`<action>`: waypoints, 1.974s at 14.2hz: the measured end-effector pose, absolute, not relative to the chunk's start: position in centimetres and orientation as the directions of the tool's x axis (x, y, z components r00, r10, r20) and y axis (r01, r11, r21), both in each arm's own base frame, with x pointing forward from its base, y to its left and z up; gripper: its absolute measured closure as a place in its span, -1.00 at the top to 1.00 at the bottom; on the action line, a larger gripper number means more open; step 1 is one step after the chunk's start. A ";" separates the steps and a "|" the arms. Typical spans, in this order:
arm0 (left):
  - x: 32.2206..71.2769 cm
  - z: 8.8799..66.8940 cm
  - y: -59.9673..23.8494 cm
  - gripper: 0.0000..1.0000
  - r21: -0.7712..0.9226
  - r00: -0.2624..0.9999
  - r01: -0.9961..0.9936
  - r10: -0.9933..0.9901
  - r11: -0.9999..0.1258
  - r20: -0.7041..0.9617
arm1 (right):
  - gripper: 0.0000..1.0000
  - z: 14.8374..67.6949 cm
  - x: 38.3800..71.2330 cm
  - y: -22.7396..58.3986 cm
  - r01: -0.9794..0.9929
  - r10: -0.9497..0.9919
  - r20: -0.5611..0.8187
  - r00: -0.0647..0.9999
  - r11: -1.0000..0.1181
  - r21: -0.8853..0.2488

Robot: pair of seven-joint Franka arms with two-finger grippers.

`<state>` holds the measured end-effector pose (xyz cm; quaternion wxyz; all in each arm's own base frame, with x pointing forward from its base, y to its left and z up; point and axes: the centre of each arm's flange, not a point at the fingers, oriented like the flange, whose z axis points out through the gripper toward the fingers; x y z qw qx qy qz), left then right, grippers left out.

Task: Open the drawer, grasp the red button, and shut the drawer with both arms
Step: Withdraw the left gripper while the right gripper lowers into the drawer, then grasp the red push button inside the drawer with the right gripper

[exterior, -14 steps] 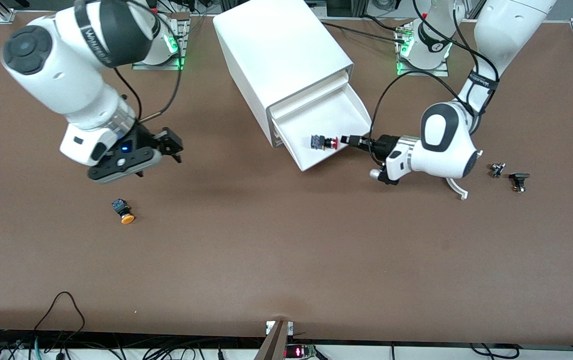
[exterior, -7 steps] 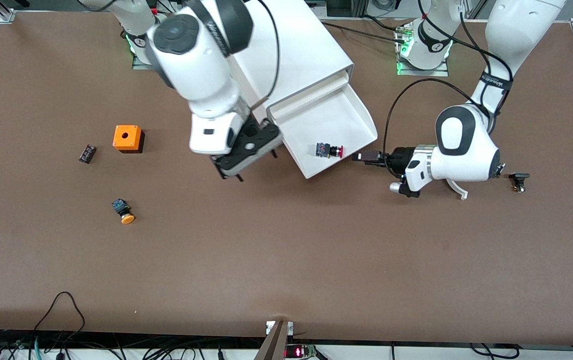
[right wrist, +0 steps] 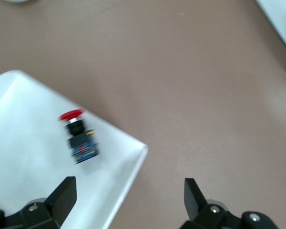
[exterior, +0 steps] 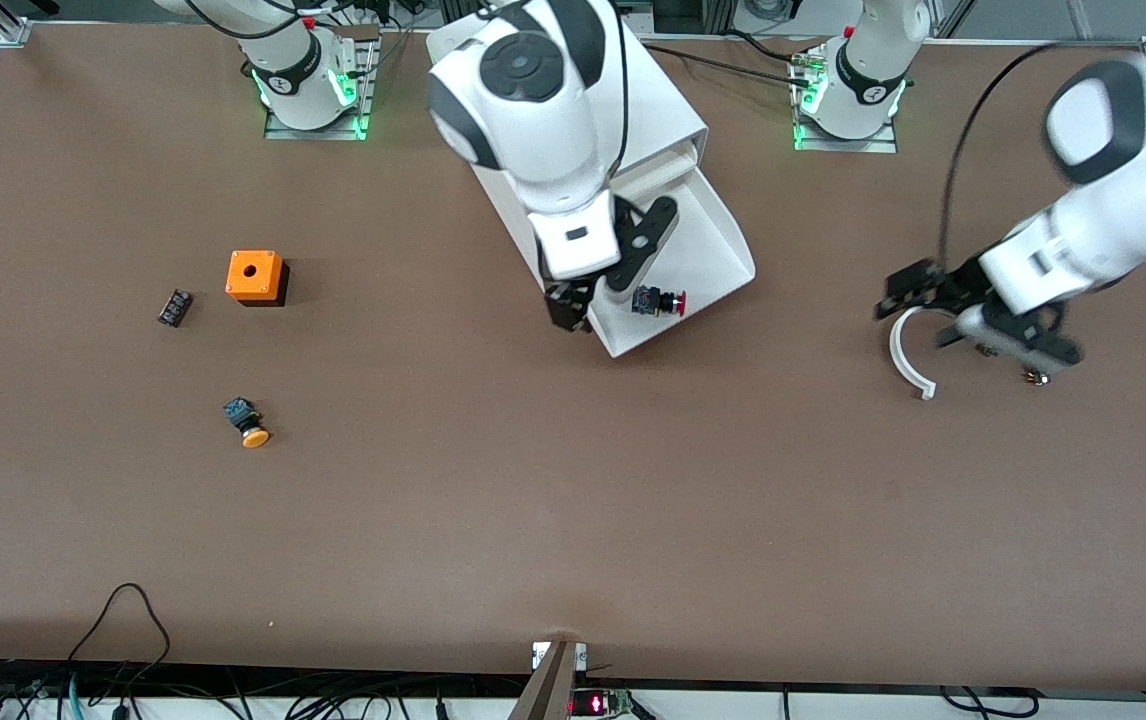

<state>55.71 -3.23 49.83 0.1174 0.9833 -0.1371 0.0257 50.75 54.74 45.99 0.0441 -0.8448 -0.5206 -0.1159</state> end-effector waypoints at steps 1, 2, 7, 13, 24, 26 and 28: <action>54.4 52.6 -1.8 1.00 0.161 0.958 -0.287 -0.283 -0.944 0.049 | 1.00 45.8 49.7 55.6 0.912 0.894 0.231 0.385 -0.407 0.055; 53.3 55.0 -0.7 1.00 0.101 0.956 -0.294 -0.294 -0.950 0.017 | 1.00 45.6 49.1 56.2 0.932 0.916 0.222 0.336 -0.357 0.065; 52.0 57.0 1.0 1.00 -0.032 0.972 -0.223 -0.219 -0.974 -0.084 | 1.00 42.4 49.7 57.5 0.982 0.973 0.184 0.136 -0.157 0.105; 52.7 55.9 -0.1 1.00 -0.031 0.982 -0.167 -0.163 -0.985 -0.096 | 1.00 37.5 48.3 60.3 0.990 0.984 0.151 0.096 -0.110 0.093; 52.8 56.0 -0.1 1.00 -0.028 0.983 -0.165 -0.162 -0.986 -0.091 | 1.00 33.4 47.7 61.2 0.993 0.989 0.123 0.083 -0.093 0.078; 52.8 56.0 -0.1 1.00 -0.028 0.983 -0.164 -0.161 -0.986 -0.090 | 0.99 32.8 47.2 61.6 0.993 0.990 0.116 0.079 -0.088 0.074; 52.8 56.0 -0.1 1.00 -0.028 0.983 -0.163 -0.160 -0.986 -0.089 | 0.88 32.2 47.0 61.7 0.994 0.991 0.110 0.082 -0.090 0.070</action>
